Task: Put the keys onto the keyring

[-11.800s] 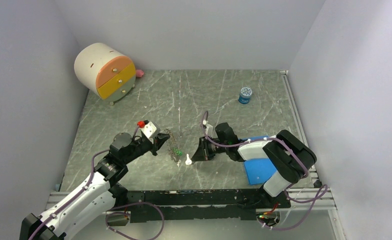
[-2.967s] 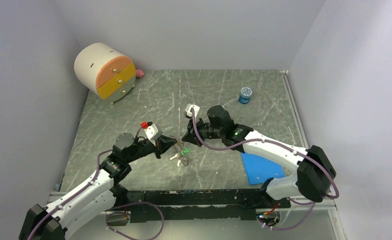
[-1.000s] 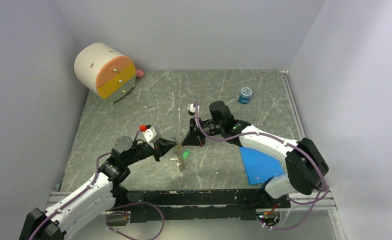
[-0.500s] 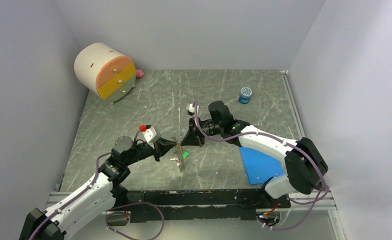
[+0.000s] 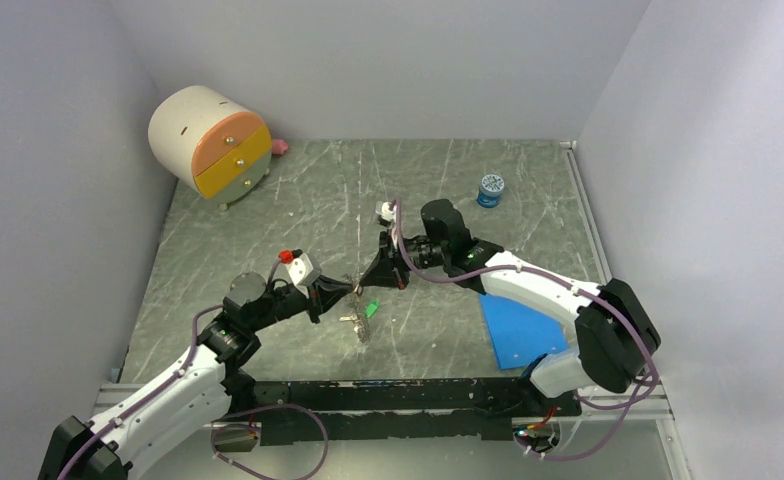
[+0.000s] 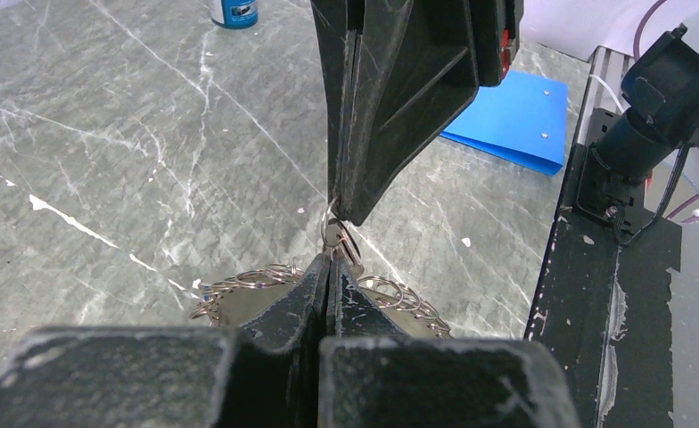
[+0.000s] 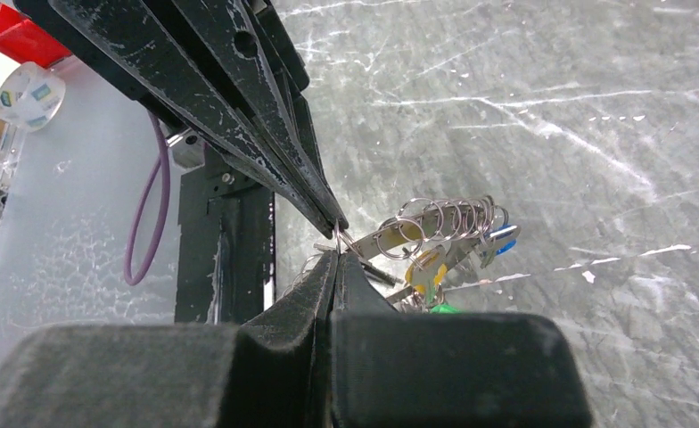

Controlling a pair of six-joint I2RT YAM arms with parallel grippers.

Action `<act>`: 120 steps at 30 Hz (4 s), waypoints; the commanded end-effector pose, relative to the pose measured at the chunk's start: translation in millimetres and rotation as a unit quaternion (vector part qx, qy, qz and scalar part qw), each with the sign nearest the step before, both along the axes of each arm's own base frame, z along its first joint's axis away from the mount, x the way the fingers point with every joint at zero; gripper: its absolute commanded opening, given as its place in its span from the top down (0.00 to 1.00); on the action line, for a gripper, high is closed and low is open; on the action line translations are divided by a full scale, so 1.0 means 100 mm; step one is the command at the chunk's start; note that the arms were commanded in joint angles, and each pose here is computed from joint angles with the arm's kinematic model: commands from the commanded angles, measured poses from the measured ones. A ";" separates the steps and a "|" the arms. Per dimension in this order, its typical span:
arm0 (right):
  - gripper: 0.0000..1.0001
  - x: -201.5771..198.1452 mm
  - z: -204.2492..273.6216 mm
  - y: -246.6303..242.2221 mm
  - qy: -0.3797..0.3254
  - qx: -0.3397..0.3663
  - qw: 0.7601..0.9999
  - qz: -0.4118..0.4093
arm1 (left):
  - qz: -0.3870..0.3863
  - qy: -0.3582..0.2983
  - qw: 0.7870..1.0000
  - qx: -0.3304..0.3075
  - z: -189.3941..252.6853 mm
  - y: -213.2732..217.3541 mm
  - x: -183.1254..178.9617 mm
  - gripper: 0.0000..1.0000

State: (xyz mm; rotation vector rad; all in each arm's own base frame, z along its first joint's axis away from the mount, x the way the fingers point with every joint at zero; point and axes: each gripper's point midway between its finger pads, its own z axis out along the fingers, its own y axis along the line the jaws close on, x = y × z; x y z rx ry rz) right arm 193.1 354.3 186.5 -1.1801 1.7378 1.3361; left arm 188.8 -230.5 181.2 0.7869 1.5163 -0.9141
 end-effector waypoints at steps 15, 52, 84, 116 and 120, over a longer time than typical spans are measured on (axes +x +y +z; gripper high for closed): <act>1.00 0.04 0.04 0.02 -0.021 0.003 1.000 -0.003 | -0.010 -0.035 0.999 -0.030 0.25 -0.04 -0.02 0.98; 1.00 0.37 -0.58 -0.16 0.033 -0.084 0.991 -0.095 | -0.017 -0.046 0.998 -0.034 0.23 -0.04 -0.04 0.97; 0.06 0.67 -0.39 -1.01 -0.072 -0.033 0.943 -0.323 | -0.057 -0.041 0.997 0.009 -0.41 -0.33 0.24 0.98; 0.06 0.43 -0.72 -0.46 0.024 -0.060 0.975 -0.212 | 0.271 0.169 0.948 0.002 -0.61 0.38 0.76 0.17; 0.10 0.35 -0.73 -0.35 0.041 -0.055 0.978 -0.195 | 0.312 0.217 0.925 0.012 -0.68 0.55 0.68 0.12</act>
